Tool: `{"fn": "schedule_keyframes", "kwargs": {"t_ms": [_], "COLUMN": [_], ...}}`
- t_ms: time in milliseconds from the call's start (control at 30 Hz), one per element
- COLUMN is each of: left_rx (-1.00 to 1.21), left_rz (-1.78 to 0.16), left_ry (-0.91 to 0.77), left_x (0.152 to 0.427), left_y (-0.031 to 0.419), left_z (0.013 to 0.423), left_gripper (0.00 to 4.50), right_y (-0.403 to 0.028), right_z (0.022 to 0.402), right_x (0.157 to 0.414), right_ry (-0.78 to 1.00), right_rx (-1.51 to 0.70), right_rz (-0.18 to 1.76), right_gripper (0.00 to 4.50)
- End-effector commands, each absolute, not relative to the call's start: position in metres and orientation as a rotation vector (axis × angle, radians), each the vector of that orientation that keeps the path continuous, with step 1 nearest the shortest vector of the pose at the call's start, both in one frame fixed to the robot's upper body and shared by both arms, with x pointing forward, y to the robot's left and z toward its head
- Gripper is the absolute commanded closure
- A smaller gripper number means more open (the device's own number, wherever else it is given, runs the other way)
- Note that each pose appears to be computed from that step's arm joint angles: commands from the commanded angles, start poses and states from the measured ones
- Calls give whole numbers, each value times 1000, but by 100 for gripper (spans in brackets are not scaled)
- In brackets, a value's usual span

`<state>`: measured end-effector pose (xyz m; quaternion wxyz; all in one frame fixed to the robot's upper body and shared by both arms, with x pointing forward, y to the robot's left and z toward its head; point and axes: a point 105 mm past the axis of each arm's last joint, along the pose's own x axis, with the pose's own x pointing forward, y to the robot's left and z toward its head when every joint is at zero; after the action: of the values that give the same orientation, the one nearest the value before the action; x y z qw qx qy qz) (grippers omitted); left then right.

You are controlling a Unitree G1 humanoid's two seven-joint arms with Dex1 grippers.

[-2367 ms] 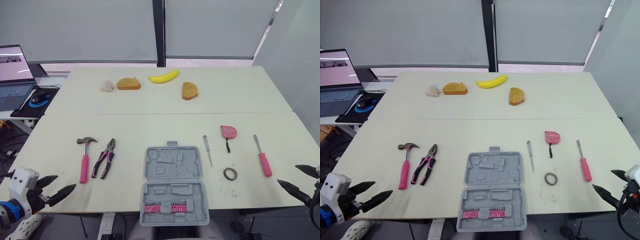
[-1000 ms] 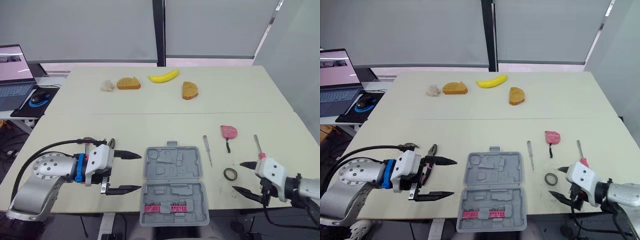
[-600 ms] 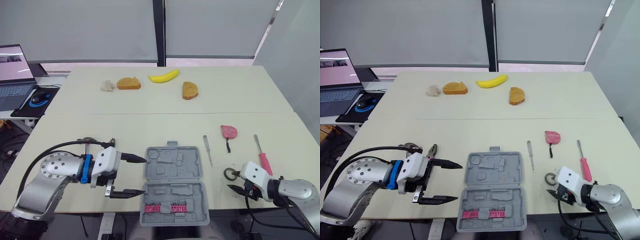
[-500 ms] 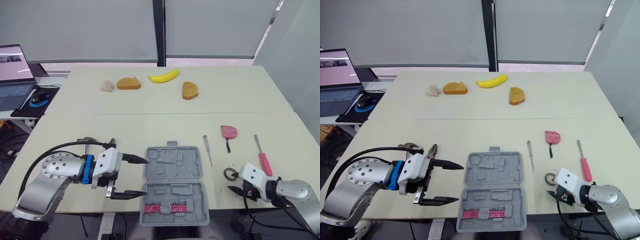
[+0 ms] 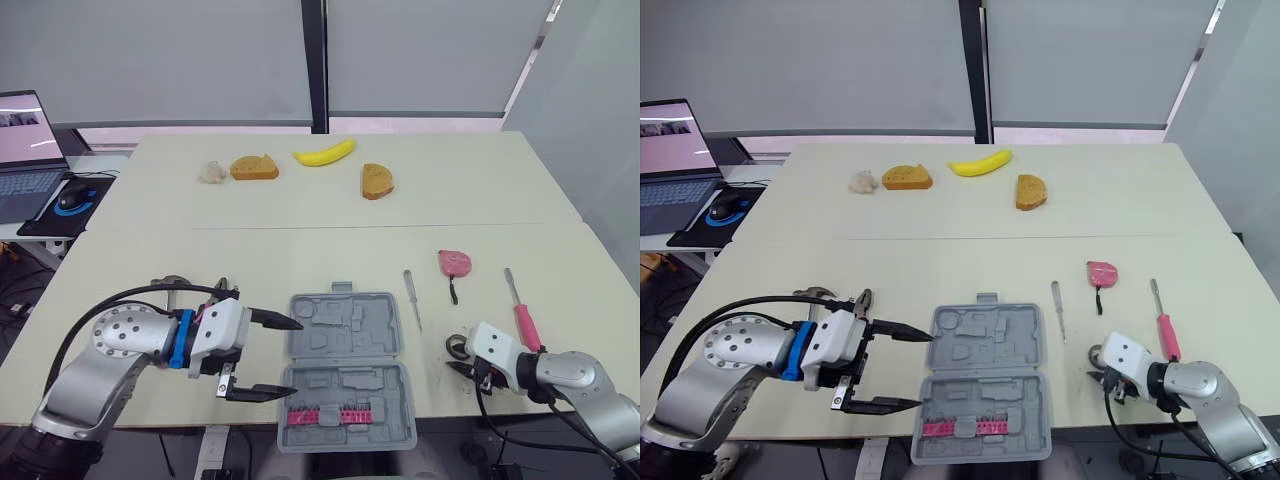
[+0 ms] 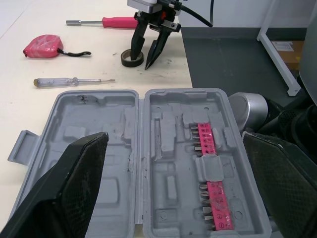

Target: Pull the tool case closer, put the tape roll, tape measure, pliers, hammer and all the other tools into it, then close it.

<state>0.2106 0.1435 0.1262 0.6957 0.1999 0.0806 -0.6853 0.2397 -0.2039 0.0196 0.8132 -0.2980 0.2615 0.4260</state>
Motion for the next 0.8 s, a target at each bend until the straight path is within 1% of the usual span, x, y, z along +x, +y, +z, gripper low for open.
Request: {"fn": "schedule_keyframes", "kwargs": {"t_ms": [33,233,367,533,667,800], "left_rx": [462,463,429,391,402,420], "left_rz": [-1540,-1543,-1553,-1580,-1560,-1491], "left_ry": [153,145,116,51,35,54], "left_x": [210,211,211,208,212,221], "left_y": [142,140,135,130,133,144], "left_z": [129,129,134,141,143,145], "left_gripper": [0,0,0,0,0,0], "right_y": [-204,-208,-209,-207,-205,-183], "right_z": [29,22,22,28,47,79], "right_x": [242,242,243,243,242,246], "right_ry": [538,558,558,548,531,482], "right_rx": [-661,-654,-642,-634,-645,-638], "right_rz": [904,898,893,903,928,996], "right_gripper": [318,318,372,449,449,449]}}
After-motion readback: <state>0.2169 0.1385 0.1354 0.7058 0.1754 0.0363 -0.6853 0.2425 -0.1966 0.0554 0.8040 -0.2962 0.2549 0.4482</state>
